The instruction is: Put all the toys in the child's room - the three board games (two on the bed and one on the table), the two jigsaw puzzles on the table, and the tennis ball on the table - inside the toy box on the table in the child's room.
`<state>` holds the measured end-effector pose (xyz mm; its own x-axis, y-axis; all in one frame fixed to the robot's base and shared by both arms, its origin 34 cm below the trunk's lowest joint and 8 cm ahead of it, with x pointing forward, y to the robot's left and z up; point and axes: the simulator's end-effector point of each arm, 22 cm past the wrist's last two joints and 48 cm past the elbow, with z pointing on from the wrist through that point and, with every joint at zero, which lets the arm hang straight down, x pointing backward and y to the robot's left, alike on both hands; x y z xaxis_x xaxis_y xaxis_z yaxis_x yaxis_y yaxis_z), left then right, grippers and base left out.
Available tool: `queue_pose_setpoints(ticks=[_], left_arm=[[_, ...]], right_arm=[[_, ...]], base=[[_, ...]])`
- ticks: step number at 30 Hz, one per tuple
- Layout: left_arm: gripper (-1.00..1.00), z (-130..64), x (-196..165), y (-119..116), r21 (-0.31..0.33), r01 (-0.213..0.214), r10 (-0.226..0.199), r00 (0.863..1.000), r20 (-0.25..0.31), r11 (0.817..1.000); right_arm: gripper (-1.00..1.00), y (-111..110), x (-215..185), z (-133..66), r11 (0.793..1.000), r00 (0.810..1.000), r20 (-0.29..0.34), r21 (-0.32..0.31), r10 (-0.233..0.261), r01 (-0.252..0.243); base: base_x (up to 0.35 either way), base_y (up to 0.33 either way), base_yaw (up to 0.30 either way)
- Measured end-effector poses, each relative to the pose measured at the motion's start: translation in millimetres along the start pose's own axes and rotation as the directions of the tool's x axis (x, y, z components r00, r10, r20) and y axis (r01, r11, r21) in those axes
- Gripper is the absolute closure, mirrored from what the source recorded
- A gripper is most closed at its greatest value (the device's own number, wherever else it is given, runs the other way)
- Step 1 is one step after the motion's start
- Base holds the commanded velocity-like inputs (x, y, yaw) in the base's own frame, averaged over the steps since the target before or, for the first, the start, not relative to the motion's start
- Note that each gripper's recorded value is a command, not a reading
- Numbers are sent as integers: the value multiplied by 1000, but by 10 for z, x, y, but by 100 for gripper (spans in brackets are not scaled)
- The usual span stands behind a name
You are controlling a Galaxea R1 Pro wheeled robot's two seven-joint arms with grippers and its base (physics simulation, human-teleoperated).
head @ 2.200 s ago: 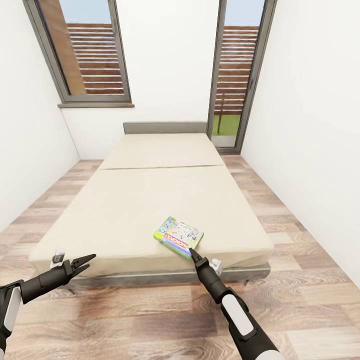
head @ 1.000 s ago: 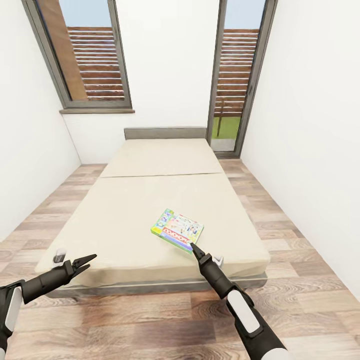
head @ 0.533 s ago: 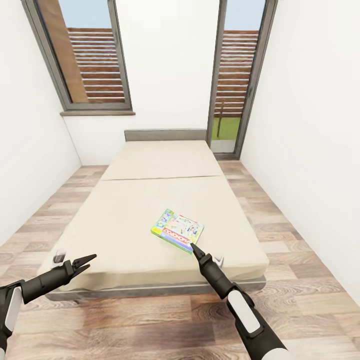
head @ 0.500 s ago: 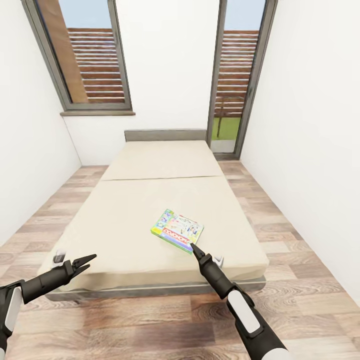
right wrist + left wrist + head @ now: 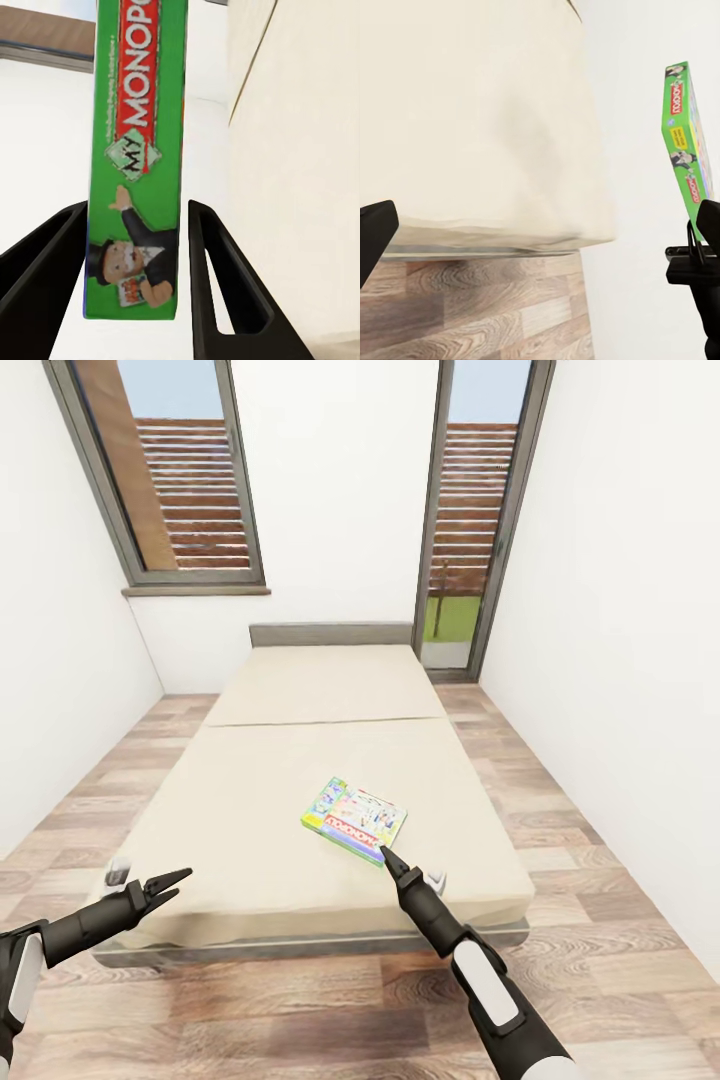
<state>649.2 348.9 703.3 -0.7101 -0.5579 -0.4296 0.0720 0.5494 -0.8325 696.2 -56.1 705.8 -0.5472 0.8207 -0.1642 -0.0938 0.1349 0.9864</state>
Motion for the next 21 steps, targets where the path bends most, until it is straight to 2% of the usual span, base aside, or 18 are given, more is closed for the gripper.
queue_pose_setpoints(ticks=[21], left_arm=[[-100, -103, -187, -323, 0, 0, 0, 1000, -2, 1000]], right_arm=[[100, 387, -75, 43, 1000, 1000, 0, 0, 7, -7]], base=[[0, 0, 0]])
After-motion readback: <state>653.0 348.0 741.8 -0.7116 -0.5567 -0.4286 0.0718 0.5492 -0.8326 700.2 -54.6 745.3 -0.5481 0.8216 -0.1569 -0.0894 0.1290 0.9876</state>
